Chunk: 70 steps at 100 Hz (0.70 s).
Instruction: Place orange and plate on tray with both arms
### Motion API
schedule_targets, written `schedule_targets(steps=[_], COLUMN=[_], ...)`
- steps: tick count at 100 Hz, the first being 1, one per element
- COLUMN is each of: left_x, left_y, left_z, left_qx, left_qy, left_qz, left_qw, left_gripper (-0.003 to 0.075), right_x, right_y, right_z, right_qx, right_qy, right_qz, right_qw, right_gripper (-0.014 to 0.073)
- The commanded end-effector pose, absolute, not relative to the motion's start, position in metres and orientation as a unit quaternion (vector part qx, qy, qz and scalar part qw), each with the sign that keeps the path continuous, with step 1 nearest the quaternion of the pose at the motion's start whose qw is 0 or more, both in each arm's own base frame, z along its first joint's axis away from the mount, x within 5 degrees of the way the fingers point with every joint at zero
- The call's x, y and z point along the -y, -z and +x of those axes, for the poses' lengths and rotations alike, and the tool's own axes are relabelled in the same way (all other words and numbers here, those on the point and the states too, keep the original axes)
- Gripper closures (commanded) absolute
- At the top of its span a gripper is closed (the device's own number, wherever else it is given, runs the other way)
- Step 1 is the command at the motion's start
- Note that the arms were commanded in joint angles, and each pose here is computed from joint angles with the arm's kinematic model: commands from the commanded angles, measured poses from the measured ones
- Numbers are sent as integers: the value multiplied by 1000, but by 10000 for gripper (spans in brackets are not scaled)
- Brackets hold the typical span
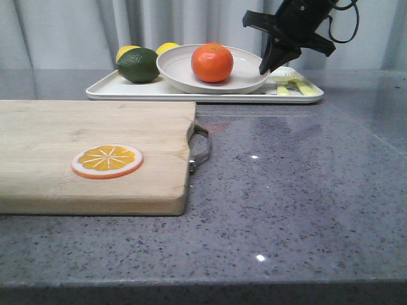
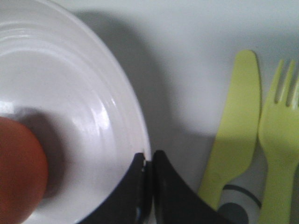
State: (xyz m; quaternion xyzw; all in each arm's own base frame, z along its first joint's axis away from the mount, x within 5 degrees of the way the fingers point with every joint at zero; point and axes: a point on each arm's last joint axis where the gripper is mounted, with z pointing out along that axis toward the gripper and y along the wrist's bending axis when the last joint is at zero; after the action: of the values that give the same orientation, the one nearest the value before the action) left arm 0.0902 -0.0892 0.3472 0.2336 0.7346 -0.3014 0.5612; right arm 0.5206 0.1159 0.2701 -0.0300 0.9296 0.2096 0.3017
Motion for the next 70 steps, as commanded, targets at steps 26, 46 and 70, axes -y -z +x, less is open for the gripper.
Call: schedule_targets(steps=[26, 46, 70], left_x=[88, 88, 88], left_y=[-365, -365, -365], left_z=[91, 91, 91], left_qx=[-702, -702, -702], left_qy=[315, 315, 315], left_qz=[215, 215, 215], left_qw=[601, 601, 601], left_gripper=[740, 740, 740], right_x=[-113, -112, -106], right_y=[-323, -331, -356], right_z=[512, 509, 493], right_qx=[-898, -895, -900], right_qy=[-229, -229, -213], right_qz=[-30, -30, -45], right_qw=[374, 381, 378], right_gripper=[387, 378, 380])
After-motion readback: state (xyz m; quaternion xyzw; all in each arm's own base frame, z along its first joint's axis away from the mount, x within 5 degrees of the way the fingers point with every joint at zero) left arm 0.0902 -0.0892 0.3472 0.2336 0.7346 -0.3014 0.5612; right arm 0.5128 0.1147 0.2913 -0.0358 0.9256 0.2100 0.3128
